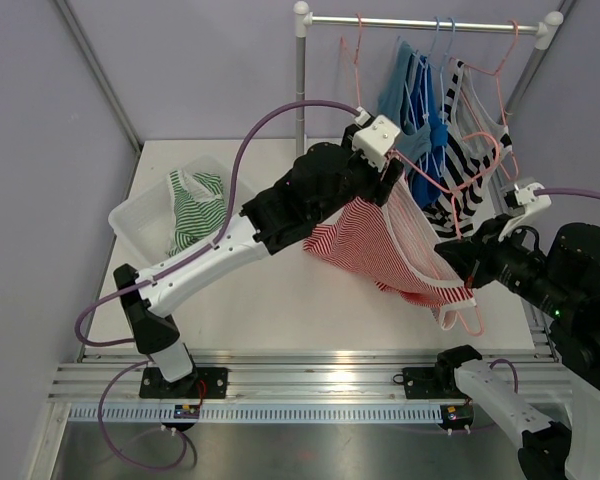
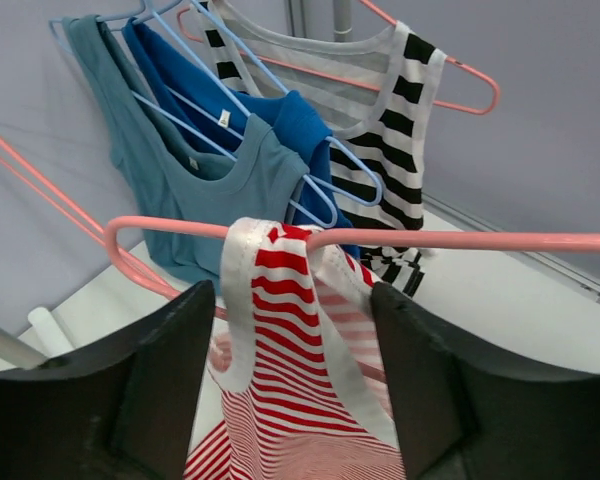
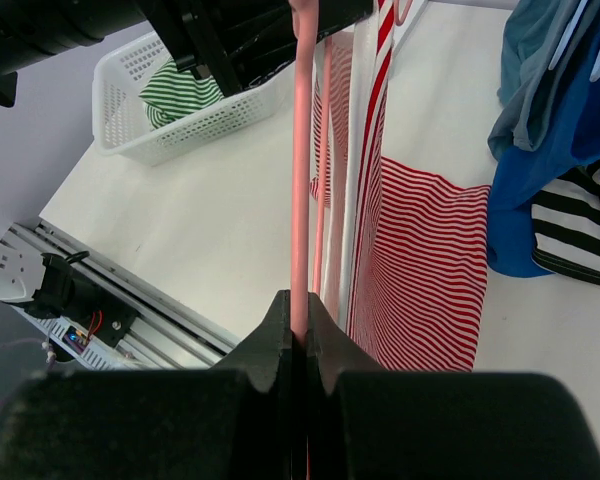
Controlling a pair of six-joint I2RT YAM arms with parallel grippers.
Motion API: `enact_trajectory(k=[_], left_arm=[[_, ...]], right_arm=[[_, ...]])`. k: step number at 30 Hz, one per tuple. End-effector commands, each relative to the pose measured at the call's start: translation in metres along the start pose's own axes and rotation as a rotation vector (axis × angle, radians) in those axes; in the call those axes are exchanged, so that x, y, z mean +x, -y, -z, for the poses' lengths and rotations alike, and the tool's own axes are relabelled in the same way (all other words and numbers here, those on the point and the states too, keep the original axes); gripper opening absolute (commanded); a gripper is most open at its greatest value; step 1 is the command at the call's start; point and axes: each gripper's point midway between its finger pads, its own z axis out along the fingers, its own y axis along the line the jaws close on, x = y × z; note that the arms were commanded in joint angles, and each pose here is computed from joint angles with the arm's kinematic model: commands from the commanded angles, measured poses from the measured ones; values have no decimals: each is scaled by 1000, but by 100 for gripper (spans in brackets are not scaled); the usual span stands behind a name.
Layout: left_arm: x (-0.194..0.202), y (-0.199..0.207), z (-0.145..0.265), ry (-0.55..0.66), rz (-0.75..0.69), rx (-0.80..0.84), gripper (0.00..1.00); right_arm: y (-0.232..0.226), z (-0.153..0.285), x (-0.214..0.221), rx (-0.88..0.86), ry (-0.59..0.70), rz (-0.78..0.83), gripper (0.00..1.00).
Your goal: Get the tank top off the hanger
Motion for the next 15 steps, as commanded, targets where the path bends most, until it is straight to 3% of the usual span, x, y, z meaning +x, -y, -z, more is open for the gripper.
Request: enact_trajectory(k=[1, 3, 6, 7, 15], left_arm=[[-26, -21, 6, 72, -19, -93, 64], [-17, -22, 7, 57, -26, -97, 68], [-14, -17, 12, 61, -23, -67, 92], [-15, -16, 13, 66, -21, -59, 95], [-23, -32, 31, 95, 14, -108, 91]], right_arm=[[-9, 1, -10, -52, 37, 37, 0], [-4, -2, -10, -24, 34, 39, 0], [3, -8, -9, 7, 21, 40, 0], [5, -11, -9, 14, 16, 37, 0], [15, -16, -10, 70, 12, 39, 0]])
